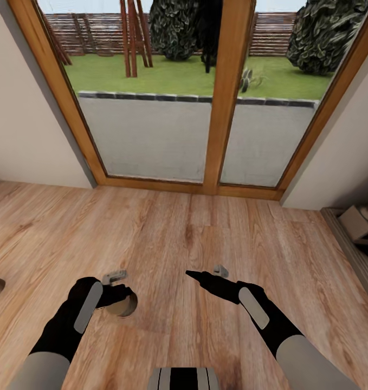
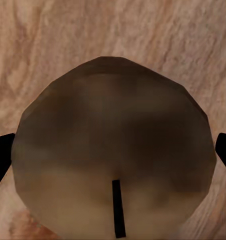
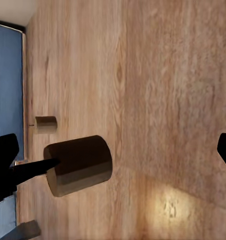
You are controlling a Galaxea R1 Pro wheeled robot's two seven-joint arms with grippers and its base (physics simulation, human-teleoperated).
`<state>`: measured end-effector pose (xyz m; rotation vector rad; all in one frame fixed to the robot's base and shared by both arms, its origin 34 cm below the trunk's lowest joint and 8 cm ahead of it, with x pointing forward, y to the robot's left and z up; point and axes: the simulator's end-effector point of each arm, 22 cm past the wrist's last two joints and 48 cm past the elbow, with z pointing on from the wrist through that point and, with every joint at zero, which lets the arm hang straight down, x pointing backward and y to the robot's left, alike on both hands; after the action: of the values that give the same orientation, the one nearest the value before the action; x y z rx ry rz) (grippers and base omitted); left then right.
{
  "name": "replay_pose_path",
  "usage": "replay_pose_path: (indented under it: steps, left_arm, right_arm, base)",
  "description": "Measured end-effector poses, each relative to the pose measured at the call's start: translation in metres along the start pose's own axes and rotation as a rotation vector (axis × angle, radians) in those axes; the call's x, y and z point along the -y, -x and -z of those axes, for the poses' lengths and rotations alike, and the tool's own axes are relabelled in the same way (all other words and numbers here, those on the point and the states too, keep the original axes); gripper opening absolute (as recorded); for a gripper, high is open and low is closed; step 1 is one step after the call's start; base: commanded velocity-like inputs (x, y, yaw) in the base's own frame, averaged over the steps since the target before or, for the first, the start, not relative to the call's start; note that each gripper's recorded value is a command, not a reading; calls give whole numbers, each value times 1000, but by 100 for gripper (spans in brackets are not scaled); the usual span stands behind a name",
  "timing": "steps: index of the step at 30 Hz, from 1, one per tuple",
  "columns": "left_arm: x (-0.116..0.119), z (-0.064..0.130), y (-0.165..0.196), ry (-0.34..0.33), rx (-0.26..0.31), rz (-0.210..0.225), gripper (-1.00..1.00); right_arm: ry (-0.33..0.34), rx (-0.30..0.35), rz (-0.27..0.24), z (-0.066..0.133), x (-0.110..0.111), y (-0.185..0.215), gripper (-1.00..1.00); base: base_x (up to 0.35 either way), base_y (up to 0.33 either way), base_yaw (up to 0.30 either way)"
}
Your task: Place each of the two pumpkins and all three candles from the living room inside a cabinet in the living room (use any cabinet), then make sure every cabinet is closed, and position the cauldron so it is next to a table in the living room.
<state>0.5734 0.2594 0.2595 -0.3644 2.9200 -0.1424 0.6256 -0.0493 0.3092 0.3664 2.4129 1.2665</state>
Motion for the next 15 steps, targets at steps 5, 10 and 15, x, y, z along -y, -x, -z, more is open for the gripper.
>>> replay_pose_path:
  steps: [5,10,15]
  left_arm:
    - [10,30,32,-21,94,-15,-100]
    - [21,64,60,-49,195,-28,-100]
    - [19,77,65,-47,224,-32,-100]
  right_arm:
    - [-35,12,15,4,0,6,100]
    - [-39,24,30,9,-8,13,100]
    - [-32,36,44,13,-18,18,100]
  base:
    - [0,0,0]
    - [0,0,0]
    - [0,0,0]
